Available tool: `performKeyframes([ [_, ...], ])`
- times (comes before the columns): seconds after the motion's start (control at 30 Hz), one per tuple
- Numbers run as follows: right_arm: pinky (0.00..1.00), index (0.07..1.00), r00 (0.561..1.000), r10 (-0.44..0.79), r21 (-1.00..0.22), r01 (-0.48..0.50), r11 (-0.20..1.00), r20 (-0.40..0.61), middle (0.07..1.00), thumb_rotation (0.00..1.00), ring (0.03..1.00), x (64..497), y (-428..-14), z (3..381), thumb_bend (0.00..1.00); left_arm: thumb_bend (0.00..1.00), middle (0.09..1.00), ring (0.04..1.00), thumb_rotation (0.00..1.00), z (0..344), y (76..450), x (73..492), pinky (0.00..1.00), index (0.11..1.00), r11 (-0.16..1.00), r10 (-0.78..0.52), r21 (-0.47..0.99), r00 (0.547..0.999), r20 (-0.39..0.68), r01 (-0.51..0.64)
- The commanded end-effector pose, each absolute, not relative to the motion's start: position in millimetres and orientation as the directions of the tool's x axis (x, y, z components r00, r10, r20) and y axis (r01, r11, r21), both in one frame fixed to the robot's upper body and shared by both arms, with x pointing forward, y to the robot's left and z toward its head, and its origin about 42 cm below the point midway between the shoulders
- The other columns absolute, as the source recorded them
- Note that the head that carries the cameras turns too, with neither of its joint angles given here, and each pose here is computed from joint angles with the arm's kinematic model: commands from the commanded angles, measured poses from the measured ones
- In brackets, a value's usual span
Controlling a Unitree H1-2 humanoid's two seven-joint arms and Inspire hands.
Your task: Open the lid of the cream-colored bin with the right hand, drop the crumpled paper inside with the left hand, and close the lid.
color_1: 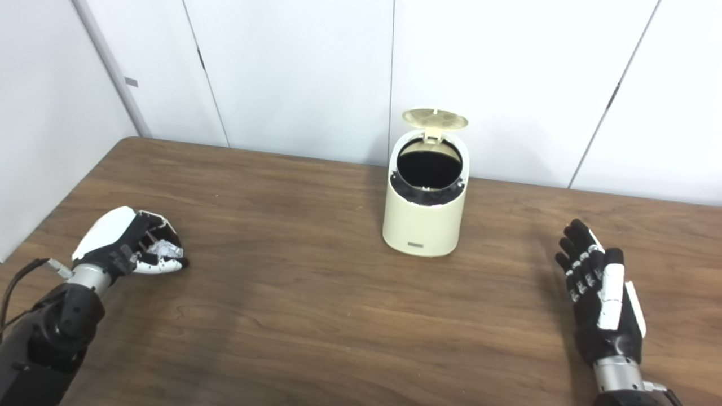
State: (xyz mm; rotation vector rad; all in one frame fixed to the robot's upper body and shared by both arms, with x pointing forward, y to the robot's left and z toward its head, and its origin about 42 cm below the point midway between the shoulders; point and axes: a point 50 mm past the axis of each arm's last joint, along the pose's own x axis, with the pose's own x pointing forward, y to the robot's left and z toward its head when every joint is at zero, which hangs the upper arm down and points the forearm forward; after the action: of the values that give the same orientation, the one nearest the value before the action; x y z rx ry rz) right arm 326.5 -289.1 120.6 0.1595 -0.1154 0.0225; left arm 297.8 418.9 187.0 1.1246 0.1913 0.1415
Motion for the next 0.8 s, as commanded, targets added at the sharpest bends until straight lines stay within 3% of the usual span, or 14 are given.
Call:
performKeyframes([
  [0.0, 0.94, 0.871, 0.997, 0.002, 0.175, -0.016, 0.985, 0.077, 0.912, 1.00, 0.935, 314, -288, 101, 0.58, 0.48, 0.532, 0.462, 0.00, 212, 422, 304, 0.39, 0.448, 0.387, 0.194, 0.916, 0.980, 0.034, -0.108],
  [0.13, 0.93, 0.874, 0.997, 0.002, 0.165, -0.014, 0.986, 0.075, 0.910, 1.00, 0.929, 314, -285, 102, 0.57, 0.48, 0.509, 0.428, 0.00, 220, 414, 304, 0.37, 0.466, 0.384, 0.170, 0.914, 0.983, 0.066, -0.128],
  [0.77, 0.92, 0.847, 0.997, -0.016, 0.187, 0.003, 0.982, 0.070, 0.891, 1.00, 0.906, 312, -274, 99, 0.54, 0.48, 0.494, 0.447, 0.00, 271, 337, 330, 0.40, 0.478, 0.408, 0.016, 0.891, 0.977, 0.213, -0.200],
])
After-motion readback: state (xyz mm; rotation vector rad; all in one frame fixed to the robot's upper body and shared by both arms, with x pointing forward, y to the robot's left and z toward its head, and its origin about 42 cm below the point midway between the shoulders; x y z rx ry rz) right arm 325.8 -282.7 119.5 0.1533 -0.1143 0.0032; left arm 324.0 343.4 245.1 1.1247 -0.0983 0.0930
